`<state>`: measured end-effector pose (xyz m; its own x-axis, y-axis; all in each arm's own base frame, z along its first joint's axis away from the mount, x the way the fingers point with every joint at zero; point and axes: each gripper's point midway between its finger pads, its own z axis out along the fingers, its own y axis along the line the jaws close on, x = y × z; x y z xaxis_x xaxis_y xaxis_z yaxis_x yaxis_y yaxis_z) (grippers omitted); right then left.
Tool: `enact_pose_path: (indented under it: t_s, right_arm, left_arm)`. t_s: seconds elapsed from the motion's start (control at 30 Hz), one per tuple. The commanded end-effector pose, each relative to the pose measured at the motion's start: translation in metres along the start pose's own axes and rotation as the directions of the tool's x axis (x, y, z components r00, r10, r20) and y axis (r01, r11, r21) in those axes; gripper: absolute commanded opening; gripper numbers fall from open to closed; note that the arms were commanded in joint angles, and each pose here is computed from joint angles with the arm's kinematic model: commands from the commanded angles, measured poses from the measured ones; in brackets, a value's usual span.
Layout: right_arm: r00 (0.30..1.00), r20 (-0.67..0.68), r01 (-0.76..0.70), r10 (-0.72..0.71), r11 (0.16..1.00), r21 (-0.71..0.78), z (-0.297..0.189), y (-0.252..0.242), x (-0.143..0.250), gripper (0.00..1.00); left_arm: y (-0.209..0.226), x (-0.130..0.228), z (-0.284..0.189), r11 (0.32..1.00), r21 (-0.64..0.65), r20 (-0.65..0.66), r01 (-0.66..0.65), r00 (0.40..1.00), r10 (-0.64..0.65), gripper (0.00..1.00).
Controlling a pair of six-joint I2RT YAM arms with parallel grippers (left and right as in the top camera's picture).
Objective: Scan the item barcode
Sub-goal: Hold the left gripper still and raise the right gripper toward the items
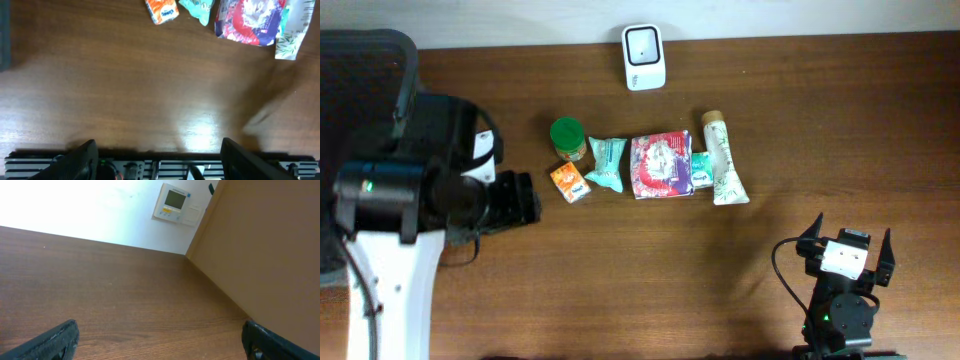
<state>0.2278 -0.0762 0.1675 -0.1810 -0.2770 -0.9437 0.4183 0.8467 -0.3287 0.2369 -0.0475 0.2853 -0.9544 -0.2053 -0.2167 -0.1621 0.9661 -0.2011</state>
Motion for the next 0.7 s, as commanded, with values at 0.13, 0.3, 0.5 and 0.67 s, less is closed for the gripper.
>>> enact_pose_path:
  t_s: [0.13, 0.3, 0.5, 0.67]
  right_arm:
    - [1.000, -0.009, 0.001, -0.001, 1.000, 0.012, 0.000, -0.002, 0.004, 0.99]
    - [1.000, -0.009, 0.001, -0.001, 1.000, 0.012, 0.000, -0.002, 0.004, 0.99]
    - [1.000, -0.005, 0.000, 0.000, 1.000, 0.009, 0.000, -0.001, 0.003, 0.99]
    - [1.000, -0.005, -0.001, 0.001, 1.000, 0.008, 0.000, -0.001, 0.003, 0.99]
  left_arm:
    - [0.017, 0.018, -0.003, 0.999, -0.049, 0.051, -0.016, 0.998, 0.019, 0.99]
    - [0.016, 0.002, -0.005, 0.998, -0.055, 0.118, -0.019, 0.993, 0.026, 0.99]
    - [0.016, 0.002, -0.005, 0.998, -0.055, 0.118, -0.019, 0.993, 0.026, 0.99]
    - [0.015, -0.001, -0.005, 0.999, -0.051, 0.130, -0.020, 0.991, 0.027, 0.99]
